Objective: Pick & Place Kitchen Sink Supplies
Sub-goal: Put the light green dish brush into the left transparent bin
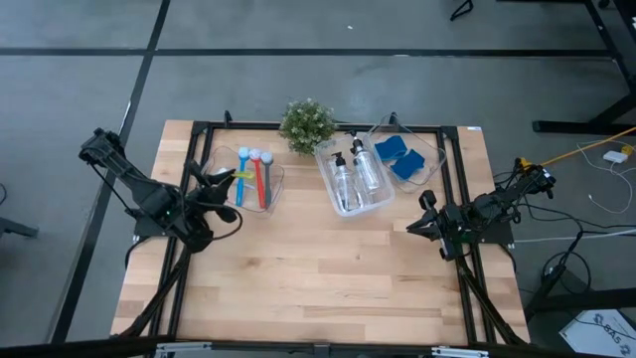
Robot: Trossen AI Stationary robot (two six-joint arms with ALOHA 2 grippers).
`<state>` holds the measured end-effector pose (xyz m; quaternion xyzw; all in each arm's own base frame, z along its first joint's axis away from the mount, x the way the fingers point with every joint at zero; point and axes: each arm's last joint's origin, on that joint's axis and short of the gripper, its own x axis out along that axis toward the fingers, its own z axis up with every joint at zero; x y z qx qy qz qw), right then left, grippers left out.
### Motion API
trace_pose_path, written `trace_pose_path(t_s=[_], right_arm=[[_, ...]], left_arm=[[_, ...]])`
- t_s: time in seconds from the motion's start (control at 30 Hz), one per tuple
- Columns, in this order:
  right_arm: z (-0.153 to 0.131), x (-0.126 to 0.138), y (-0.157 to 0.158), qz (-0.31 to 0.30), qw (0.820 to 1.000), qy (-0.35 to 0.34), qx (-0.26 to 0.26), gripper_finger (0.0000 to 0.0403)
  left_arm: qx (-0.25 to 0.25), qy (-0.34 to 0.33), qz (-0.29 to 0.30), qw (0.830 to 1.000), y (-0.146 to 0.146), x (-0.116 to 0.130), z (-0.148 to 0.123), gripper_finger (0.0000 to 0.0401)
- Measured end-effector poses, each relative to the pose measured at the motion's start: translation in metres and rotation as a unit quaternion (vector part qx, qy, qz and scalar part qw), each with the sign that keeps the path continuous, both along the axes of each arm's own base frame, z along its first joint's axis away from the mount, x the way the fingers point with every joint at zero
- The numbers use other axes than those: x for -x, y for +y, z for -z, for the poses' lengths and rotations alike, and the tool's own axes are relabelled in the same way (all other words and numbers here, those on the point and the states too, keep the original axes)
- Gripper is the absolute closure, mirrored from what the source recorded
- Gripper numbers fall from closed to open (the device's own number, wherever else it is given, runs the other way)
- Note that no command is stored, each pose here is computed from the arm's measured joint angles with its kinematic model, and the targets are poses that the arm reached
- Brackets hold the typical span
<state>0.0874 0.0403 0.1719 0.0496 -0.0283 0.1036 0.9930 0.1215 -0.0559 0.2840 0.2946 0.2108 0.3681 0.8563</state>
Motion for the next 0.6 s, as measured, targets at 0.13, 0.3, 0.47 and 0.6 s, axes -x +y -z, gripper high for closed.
trace_pose_path(t_s=[0.13, 0.3, 0.47, 0.6], right_arm=[[0.0, 0.0, 0.0, 0.0, 1.0, 0.0, 0.0, 0.037], [0.0, 0.0, 0.0, 0.0, 1.0, 0.0, 0.0, 0.037], [0.0, 0.0, 0.0, 0.0, 1.0, 0.0, 0.0, 0.037], [0.0, 0.0, 0.0, 0.0, 1.0, 0.0, 0.0, 0.037]], left_arm=[[0.017, -0.019, -0.004, 1.0, 0.0, 0.0, 0.004, 0.0382], [0.033, -0.012, 0.0, 0.999, 0.0, 0.0, 0.005, 0.0382], [0.143, 0.027, -0.027, 0.989, 0.011, -0.007, 0.012, 0.0382], [0.244, 0.033, -0.094, 0.964, 0.027, -0.016, 0.019, 0.0382]])
